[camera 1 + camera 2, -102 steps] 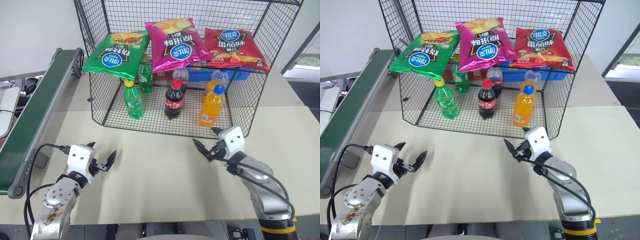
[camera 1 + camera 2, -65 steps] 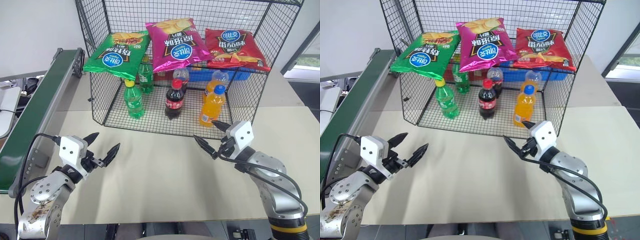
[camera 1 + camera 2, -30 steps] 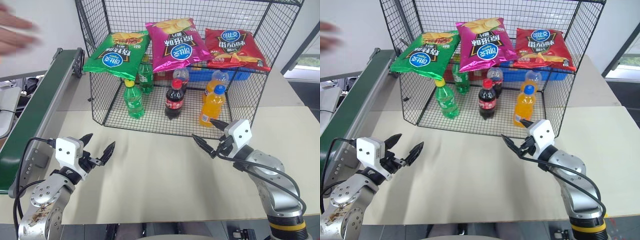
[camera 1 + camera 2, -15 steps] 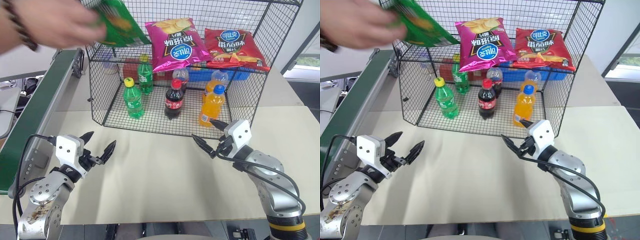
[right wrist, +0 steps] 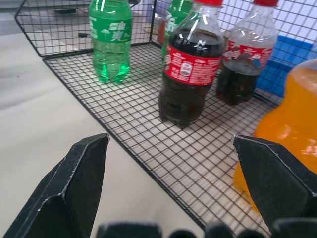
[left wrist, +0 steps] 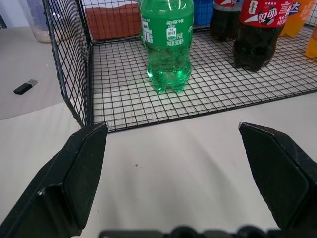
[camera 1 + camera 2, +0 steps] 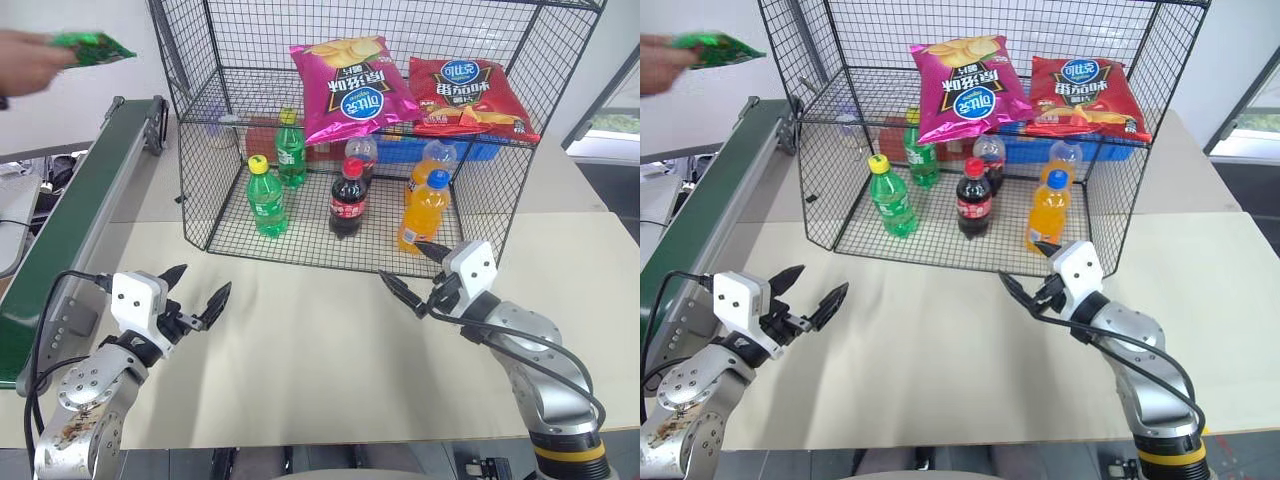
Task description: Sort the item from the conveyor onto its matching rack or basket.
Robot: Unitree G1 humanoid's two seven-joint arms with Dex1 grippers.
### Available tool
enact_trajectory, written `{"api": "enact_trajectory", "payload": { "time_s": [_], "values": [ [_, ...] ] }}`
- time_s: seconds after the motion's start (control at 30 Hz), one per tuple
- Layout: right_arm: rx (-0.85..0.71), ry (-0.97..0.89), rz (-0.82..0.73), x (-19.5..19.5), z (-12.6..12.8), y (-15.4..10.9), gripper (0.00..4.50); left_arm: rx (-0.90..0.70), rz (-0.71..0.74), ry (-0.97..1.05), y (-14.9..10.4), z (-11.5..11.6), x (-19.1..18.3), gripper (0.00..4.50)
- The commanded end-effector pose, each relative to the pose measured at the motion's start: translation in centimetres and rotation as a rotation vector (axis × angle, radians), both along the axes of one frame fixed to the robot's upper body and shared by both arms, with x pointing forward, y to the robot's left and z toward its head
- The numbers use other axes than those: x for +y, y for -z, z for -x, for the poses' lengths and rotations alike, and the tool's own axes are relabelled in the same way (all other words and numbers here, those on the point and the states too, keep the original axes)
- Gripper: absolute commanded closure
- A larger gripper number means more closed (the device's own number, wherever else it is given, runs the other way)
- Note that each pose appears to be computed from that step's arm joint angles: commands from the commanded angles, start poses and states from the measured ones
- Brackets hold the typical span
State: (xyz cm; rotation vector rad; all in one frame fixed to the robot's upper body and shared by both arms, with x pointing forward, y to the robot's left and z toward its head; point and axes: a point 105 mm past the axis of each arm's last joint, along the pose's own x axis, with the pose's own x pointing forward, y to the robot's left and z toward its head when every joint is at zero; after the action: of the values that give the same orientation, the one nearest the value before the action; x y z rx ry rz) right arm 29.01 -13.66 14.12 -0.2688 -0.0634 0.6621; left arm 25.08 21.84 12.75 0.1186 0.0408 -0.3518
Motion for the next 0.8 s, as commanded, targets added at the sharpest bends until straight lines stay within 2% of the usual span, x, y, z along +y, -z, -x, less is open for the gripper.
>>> {"api": "enact_trajectory", "payload": {
  "time_s": [0.03, 0.5, 0.7, 0.8],
  "values": [
    [-0.059, -0.002, -0.007, 0.1, -0.1, -1.3, 0.1, -0.046, -0.023, -0.009, -1.2, 0.1, 0.3, 0.0],
    [-0.061, -0.009, 0.001, 0.2, 0.0, -1.4, 0.1, -0.016, -0.03, -0.011, -0.6, 0.6, 0.3, 0.0],
    [-0.076, -0.058, 0.022, 0.7, -0.2, -2.2, 0.1, -0.044, -0.038, -0.033, -1.5, 0.7, 0.8, 0.0],
    [-0.088, -0.114, 0.008, 1.3, -0.4, -3.6, 0.1, -0.077, -0.006, -0.073, -2.7, 1.3, 1.2, 0.0]
  ]
}}
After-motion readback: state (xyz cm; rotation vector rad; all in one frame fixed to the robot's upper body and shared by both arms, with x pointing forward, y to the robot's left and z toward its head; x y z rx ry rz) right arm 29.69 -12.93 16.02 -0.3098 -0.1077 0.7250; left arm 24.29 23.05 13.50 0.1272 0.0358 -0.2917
